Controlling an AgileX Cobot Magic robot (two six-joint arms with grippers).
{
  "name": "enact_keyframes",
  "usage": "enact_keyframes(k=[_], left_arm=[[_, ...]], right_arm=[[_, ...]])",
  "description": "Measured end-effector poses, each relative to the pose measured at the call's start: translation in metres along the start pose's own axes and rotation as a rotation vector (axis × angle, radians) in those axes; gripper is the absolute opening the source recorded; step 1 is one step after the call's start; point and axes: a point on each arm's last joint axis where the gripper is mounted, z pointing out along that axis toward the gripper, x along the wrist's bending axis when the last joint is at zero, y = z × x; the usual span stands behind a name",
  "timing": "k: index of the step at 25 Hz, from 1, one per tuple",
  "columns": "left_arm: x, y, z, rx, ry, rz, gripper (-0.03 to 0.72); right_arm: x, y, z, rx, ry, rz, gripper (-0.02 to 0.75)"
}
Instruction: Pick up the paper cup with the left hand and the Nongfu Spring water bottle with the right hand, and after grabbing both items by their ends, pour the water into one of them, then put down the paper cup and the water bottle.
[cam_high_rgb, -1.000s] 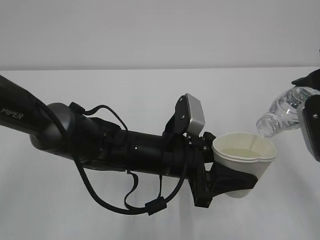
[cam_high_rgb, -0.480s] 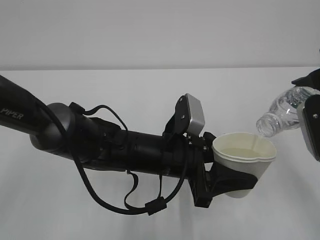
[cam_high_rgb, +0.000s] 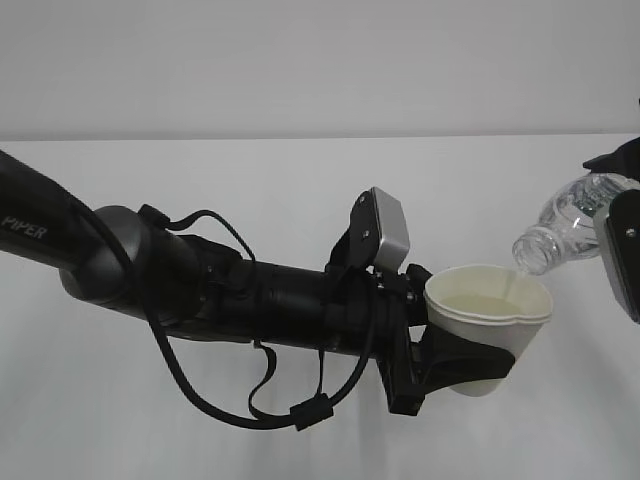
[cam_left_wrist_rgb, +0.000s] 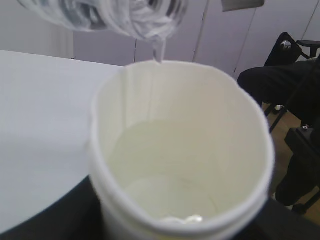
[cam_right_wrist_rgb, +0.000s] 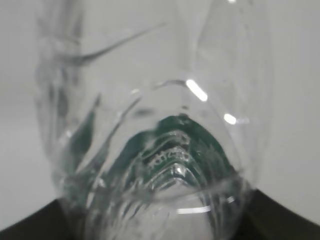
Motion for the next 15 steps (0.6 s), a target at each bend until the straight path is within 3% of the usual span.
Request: enact_keyframes(k=[15], left_arm=[[-0.0001,-0.0001,0.0000,0.001,-0.001,-0.003,0.412]], right_arm=[[0.0000,0.0000,0.0000,0.000,0.000,-0.010,0.410]])
